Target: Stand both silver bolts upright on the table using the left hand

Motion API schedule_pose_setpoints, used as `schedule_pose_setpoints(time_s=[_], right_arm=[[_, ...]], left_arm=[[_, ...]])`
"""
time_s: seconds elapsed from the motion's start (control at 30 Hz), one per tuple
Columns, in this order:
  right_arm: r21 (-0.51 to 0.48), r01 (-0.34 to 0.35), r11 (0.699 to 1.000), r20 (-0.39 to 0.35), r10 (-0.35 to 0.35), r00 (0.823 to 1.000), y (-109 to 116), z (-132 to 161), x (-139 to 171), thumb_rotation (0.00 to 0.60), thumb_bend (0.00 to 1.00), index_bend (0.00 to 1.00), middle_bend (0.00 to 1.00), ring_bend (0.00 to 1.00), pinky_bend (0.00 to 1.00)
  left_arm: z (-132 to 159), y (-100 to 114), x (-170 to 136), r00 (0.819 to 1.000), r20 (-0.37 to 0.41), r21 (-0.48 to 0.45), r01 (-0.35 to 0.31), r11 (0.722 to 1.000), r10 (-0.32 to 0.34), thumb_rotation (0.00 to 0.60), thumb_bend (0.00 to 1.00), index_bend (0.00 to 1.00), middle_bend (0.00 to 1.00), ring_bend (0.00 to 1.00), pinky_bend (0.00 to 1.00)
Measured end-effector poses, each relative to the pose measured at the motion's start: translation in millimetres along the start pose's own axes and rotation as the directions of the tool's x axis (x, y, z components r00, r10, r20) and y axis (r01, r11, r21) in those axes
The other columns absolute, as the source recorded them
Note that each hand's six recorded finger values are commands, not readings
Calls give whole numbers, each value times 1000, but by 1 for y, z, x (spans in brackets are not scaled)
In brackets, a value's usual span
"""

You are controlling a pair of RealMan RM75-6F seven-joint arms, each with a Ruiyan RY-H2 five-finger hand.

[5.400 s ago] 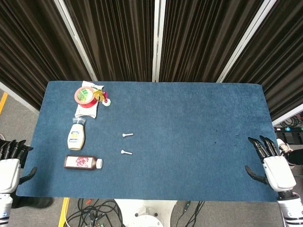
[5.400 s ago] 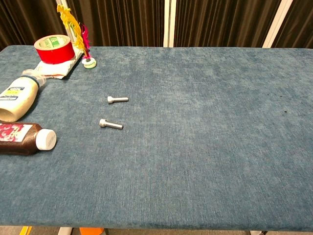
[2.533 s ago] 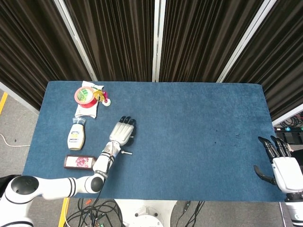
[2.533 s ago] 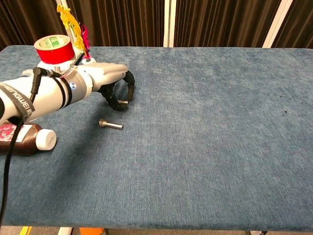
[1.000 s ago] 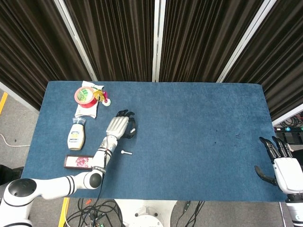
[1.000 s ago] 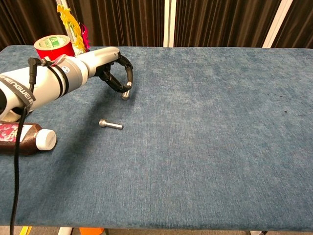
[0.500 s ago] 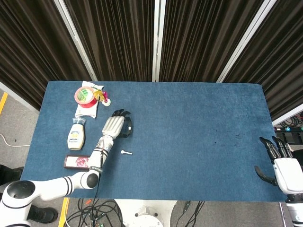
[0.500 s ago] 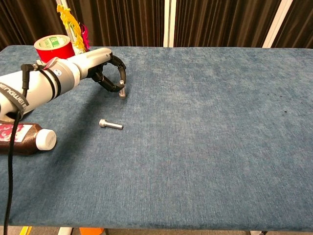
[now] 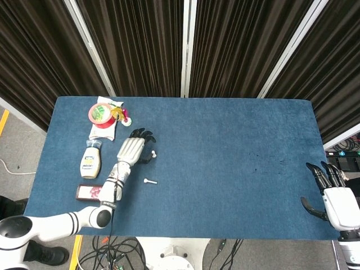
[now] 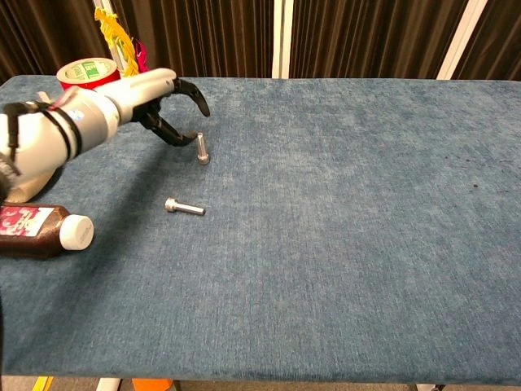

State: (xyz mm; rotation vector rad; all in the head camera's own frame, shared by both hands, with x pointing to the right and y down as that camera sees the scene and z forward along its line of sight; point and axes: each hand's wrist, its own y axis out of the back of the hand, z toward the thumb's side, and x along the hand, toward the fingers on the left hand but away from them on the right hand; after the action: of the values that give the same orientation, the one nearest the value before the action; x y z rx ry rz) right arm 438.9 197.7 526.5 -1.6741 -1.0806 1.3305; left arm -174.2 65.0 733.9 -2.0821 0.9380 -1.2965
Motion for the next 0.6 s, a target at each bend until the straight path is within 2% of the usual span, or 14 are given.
schedule_pose_setpoints(time_s=[0.17, 0.27, 0.4, 0.6], right_arm=[[0, -5, 1000, -9, 5, 1000, -1, 0, -2, 600, 223, 31, 143, 0, 0], [-5, -9, 1000, -18, 9, 1000, -3, 2, -4, 600, 223, 31, 143, 0, 0], [-8, -13, 1000, -29, 13, 999, -5, 3, -6, 600, 223, 31, 143, 0, 0], [-8, -16, 1000, -32, 15, 999, -6, 3, -7, 600, 223, 33, 143, 0, 0]], left_arm=[[-9, 21, -25, 999, 17, 26, -49, 998, 48, 600, 372, 343, 165, 6, 0], [-13, 28, -45, 998, 28, 42, -59, 997, 58, 600, 366, 382, 225, 84, 0], [-14, 24, -71, 998, 51, 105, -31, 994, 26, 600, 345, 406, 277, 160, 0], [-9, 2, -90, 997, 68, 208, 30, 978, -46, 600, 327, 409, 287, 168, 3]])
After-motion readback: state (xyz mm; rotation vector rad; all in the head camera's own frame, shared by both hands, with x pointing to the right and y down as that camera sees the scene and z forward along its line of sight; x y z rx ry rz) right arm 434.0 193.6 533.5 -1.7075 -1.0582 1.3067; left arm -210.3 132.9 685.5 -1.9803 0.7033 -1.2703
